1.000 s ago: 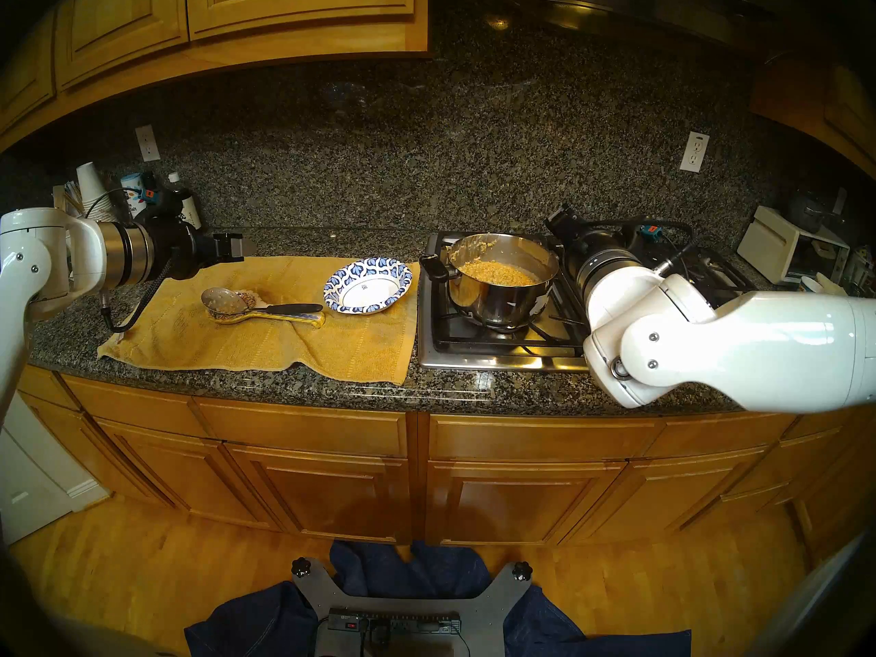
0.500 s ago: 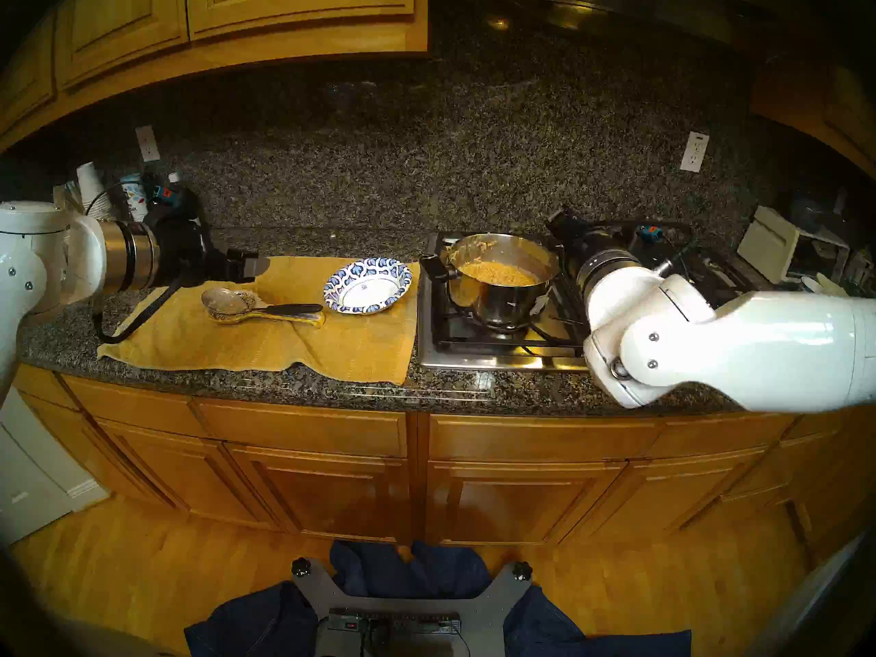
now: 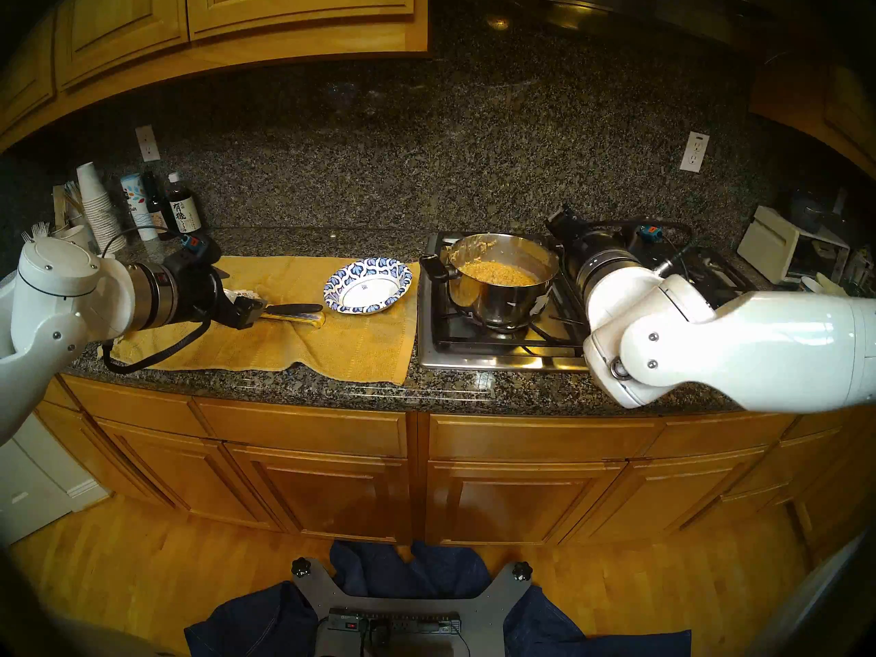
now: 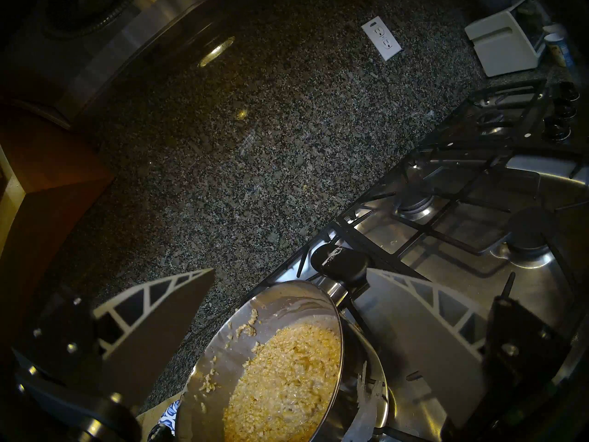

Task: Scoop oatmeal into bowl

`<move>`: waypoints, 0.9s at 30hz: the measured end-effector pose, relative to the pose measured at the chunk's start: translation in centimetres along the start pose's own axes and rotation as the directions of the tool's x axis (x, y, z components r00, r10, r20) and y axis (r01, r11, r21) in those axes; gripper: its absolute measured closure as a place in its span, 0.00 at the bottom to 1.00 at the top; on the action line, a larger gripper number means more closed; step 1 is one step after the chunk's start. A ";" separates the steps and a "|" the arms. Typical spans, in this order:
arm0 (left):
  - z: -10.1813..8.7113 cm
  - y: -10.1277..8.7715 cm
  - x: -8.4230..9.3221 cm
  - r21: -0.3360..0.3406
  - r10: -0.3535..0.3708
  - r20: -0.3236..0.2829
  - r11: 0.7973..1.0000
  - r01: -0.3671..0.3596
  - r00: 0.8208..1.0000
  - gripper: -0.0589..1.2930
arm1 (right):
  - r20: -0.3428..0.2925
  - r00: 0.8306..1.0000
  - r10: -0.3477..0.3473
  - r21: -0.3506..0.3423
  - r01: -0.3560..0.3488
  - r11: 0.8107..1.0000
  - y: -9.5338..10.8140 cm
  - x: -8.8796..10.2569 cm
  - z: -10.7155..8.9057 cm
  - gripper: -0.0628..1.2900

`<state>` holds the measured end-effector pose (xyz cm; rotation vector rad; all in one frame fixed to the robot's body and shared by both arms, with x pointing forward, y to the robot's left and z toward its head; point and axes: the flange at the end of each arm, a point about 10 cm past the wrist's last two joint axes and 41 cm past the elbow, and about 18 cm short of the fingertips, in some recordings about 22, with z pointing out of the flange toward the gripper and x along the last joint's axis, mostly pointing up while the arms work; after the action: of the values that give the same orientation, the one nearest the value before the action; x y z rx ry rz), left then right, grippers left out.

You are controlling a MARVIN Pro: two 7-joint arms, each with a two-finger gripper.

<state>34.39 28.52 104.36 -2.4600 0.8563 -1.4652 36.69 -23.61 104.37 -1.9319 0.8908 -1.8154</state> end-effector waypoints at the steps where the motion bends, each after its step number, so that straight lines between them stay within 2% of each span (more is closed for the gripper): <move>1: 0.1 0.2 -0.2 -0.006 0.016 -0.004 1.000 -0.016 1.000 0.03 | 0.000 1.000 0.000 0.000 0.000 1.000 0.0 0.0 0.0 0.04; 7: 1.0 1.3 -1.3 -0.017 0.109 -0.024 0.994 -0.109 0.994 0.03 | 0.000 1.000 0.000 0.000 0.000 1.000 0.0 0.0 0.0 0.04; 14: 2.4 2.1 -2.9 0.000 0.232 -0.051 0.973 -0.232 0.971 0.03 | 0.000 1.000 0.000 0.000 0.000 1.000 0.0 0.0 0.0 0.04; 21: 3.6 2.7 -4.4 0.048 0.354 -0.098 0.935 -0.351 0.930 0.03 | 0.001 1.000 0.001 -0.001 -0.001 1.000 0.0 0.0 0.0 0.04; 27: 4.5 3.2 -5.1 0.079 0.421 -0.136 0.907 -0.414 0.897 0.03 | 0.001 1.000 0.001 -0.001 -0.001 1.000 0.0 0.0 0.0 0.04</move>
<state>35.11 27.98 96.95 -1.9782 1.2675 -1.4944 36.70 -23.60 104.35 -1.9328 0.8924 -1.8135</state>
